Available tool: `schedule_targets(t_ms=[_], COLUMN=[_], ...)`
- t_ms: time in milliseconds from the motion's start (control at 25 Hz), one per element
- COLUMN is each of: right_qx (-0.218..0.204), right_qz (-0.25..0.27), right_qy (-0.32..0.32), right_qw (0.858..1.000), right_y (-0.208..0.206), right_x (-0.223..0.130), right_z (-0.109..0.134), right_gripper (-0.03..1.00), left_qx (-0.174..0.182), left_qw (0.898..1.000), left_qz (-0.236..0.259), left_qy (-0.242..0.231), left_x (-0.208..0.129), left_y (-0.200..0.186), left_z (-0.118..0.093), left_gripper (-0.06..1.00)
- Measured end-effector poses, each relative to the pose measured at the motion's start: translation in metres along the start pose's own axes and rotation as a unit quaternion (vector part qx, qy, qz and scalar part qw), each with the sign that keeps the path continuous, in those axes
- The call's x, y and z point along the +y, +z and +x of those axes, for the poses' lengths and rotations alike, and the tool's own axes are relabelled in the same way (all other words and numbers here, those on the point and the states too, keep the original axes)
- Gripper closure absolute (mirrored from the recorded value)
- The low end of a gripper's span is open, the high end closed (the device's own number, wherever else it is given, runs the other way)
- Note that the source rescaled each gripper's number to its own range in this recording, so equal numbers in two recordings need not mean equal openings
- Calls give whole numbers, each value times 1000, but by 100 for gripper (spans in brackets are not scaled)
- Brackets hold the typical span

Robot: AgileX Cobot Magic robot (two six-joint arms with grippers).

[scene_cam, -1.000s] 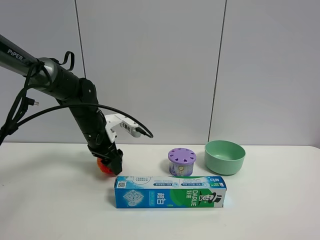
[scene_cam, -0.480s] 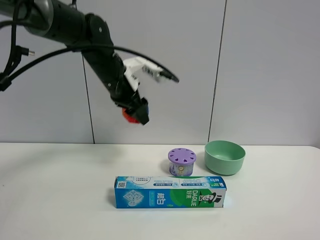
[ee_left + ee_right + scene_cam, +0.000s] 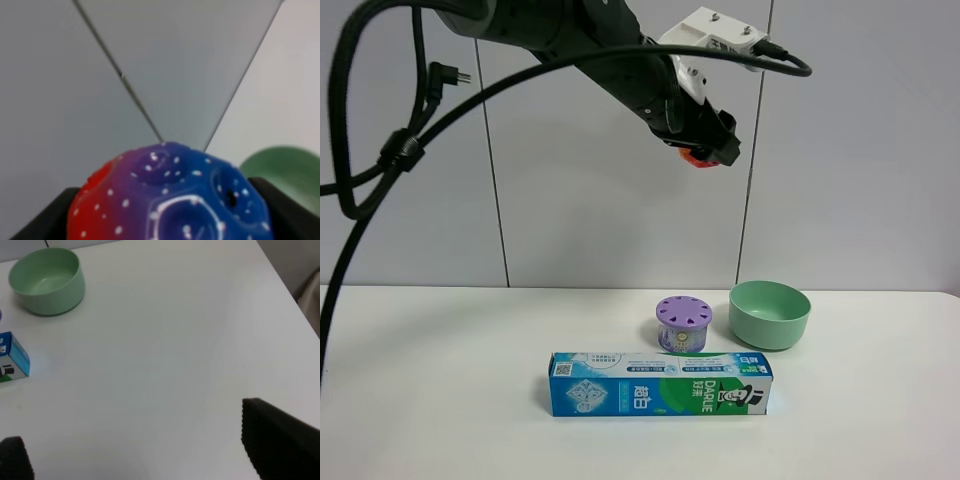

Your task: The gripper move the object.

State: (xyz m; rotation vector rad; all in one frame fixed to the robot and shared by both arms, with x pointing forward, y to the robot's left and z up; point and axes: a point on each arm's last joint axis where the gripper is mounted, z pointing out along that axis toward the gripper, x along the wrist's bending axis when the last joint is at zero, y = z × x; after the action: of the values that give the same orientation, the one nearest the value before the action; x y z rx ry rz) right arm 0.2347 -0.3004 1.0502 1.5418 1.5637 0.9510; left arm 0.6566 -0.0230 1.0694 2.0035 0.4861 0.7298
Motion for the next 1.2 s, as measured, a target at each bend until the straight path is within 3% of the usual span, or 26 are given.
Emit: schedule_targets(t_ms=[320,720,1200], right_qx=[0,0,0], right_qz=[-1,-1,-1], right_qy=[0,0,0], right_qw=[1000,1000,1000], right_y=[0,0,0], right_x=[0,0,0], right_z=[0,0,0], right_gripper=[-3,-3,-3], left_qx=[-3,-42,-12], left_qw=[998,996,996], left_qz=[-27,-14,-17], left_qy=[-62,-75,-86], left_x=[-19,-39,-76], left_y=[41,75,105], left_z=[-20,-68,-79], left_gripper=[93,93,93])
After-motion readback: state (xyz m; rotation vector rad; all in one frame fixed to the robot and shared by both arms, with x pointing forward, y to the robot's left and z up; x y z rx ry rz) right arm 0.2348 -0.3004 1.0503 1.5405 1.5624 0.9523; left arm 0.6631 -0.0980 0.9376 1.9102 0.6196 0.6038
